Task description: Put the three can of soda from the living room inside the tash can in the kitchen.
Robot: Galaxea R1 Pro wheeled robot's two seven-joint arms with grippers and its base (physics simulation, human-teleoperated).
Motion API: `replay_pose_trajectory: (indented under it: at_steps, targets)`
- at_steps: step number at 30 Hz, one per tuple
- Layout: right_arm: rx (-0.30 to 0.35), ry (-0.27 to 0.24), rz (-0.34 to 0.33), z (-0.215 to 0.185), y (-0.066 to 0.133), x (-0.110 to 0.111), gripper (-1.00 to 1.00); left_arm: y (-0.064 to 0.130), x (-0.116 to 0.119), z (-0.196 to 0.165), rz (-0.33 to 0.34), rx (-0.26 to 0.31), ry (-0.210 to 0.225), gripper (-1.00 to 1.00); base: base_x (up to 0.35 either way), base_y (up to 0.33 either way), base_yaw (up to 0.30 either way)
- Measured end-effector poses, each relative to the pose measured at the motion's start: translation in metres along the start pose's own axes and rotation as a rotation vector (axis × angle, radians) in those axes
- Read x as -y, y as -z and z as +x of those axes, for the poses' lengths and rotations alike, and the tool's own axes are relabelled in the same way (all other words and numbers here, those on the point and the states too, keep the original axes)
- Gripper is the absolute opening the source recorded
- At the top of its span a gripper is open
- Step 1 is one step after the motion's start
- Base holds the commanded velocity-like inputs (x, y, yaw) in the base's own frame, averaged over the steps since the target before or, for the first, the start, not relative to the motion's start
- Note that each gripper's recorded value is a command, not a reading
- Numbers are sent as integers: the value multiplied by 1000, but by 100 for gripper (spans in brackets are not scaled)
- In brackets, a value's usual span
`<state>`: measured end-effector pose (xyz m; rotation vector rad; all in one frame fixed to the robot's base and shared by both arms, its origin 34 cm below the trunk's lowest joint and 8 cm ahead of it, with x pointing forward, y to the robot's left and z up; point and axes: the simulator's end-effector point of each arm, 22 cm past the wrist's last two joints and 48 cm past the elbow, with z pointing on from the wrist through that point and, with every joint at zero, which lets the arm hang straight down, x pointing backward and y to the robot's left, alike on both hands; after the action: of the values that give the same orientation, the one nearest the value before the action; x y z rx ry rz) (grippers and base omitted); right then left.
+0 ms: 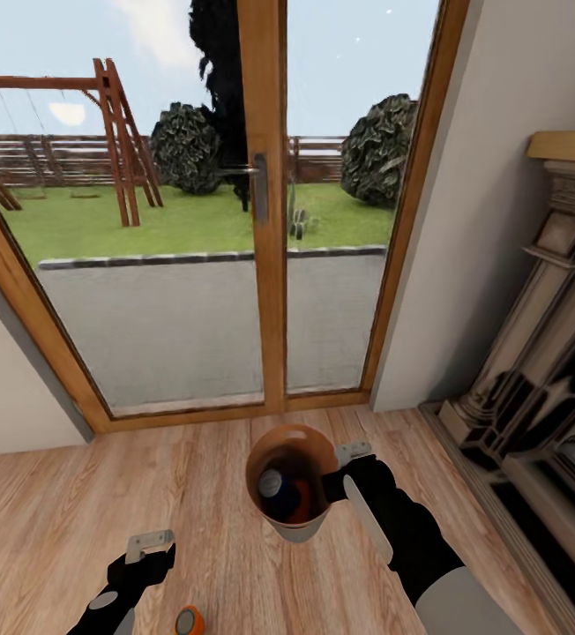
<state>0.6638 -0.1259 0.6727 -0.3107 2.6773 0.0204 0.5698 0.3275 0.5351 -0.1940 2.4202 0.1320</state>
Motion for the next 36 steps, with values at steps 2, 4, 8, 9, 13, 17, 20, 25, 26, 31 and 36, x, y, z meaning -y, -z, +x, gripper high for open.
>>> replay_pose_trajectory:
  at_steps: [2,4,8,9,13,17,20,25,26,31,36]
  targets:
    - [0,1,1,2,-3,0,-100,-2,0,2,0,0,0,100,0,0,0]
    - [0,0,1,3,-6,0,-100,-5,0,5,0,0,0,100,0,0,0]
    - [-4,-1,-1,8,-14,-1,-100,-11,0,12,0,-4,-1,100,0,0,0]
    - [-5,-1,-2,10,-16,-1,-100,-12,0,14,-1,-6,-1,100,0,0,0]
    - [-11,0,-2,15,-25,-1,-100,-18,0,22,-1,-11,-2,100,0,0,0]
    - [-17,-1,-3,21,-34,-2,-100,-24,0,30,-2,-17,-2,100,0,0,0]
    - [-21,-1,-4,25,-40,-3,-100,-28,0,36,-2,-22,-3,100,0,0,0]
    - [-29,-1,-5,33,-51,-4,-100,-36,0,47,-3,-30,-4,100,0,0,0]
    - [-31,-2,-6,35,-54,-4,-100,-37,0,49,-3,-31,-5,100,0,0,0]
    - [-38,-2,-7,42,-65,-5,-100,-45,0,60,-4,-39,-6,100,0,0,0]
    - [-46,-2,-9,50,-76,-6,-100,-52,0,71,-5,-47,-7,100,0,0,0]
